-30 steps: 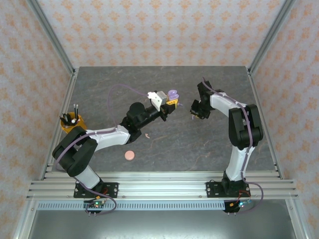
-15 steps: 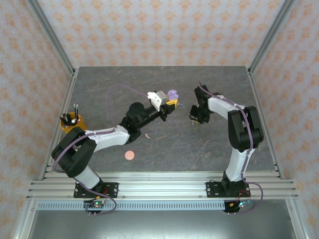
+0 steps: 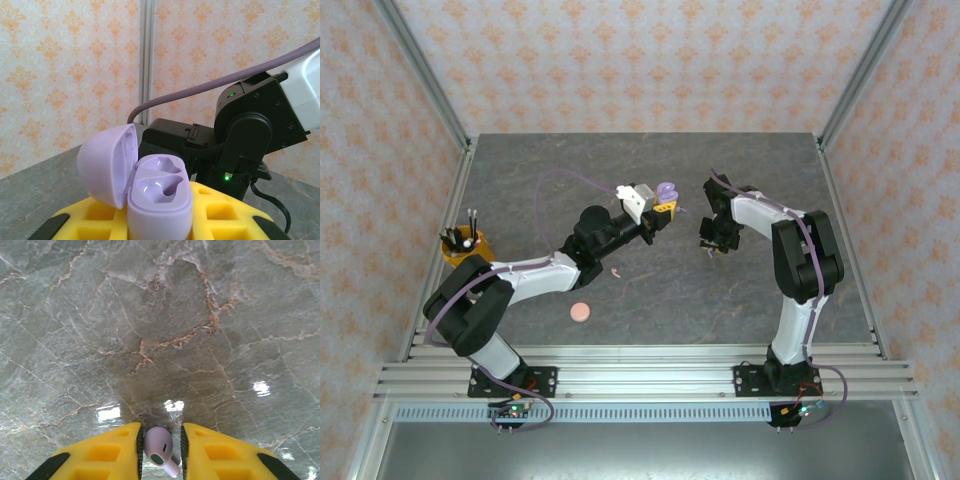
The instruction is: Insert the wireless bluetooth earbuds into the charging case
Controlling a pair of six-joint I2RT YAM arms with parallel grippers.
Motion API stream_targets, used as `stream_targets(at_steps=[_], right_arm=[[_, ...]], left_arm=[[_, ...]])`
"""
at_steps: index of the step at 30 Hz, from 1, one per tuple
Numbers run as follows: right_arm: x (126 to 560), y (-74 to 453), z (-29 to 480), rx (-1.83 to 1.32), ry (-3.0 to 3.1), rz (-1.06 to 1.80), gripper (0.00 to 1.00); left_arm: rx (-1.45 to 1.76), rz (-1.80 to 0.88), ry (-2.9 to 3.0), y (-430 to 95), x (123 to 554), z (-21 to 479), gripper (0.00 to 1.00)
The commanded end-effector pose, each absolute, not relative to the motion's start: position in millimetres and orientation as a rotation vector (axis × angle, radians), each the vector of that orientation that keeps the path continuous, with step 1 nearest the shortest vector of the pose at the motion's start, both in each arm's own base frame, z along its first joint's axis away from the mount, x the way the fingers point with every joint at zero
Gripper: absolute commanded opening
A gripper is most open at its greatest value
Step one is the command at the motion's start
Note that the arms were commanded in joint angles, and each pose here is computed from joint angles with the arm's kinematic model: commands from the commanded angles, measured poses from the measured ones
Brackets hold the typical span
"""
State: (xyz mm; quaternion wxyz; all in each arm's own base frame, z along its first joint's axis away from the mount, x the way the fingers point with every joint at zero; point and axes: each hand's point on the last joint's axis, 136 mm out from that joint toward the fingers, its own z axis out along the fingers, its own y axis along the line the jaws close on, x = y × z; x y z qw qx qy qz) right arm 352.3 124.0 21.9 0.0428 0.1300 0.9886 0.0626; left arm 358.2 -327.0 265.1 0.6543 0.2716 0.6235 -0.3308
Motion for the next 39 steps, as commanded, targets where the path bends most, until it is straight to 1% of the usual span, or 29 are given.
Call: stream_targets(at_steps=[1, 6, 11, 15, 21, 24, 34, 39], right_arm=[[353.6, 121.5, 20.4, 0.373, 3.043, 0.126, 0.28], [355.9, 123.2, 17.3, 0.373, 3.050, 0.130, 0.28], [355.5, 127.0, 14.7, 0.381, 3.057, 0.161, 0.25], [351.3, 129.5, 14.5, 0.402, 3.066, 0.190, 0.24], [342.3, 128.0, 17.6, 0.417, 3.074, 0.197, 0.28], [338.8, 127.1, 19.4, 0.420, 3.075, 0.196, 0.28], [333.5, 126.9, 17.4, 0.417, 3.088, 0.179, 0.27], [331.4, 127.6, 16.3, 0.417, 3.093, 0.173, 0.23]], left_arm=[[0.613, -0.765, 1.386, -323.0, 354.2, 278.5, 0.00], [0.613, -0.764, 1.387, -322.8, 354.5, 278.4, 0.00], [0.614, -0.760, 1.390, -322.4, 354.6, 278.4, 0.00], [0.614, -0.759, 1.389, -321.7, 353.8, 278.6, 0.00], [0.615, -0.758, 1.393, -321.5, 353.4, 277.5, 0.00], [0.615, -0.758, 1.392, -321.7, 353.7, 277.6, 0.00], [0.613, -0.758, 1.395, -321.7, 354.1, 276.8, 0.00], [0.613, -0.760, 1.396, -321.9, 354.2, 276.4, 0.00]])
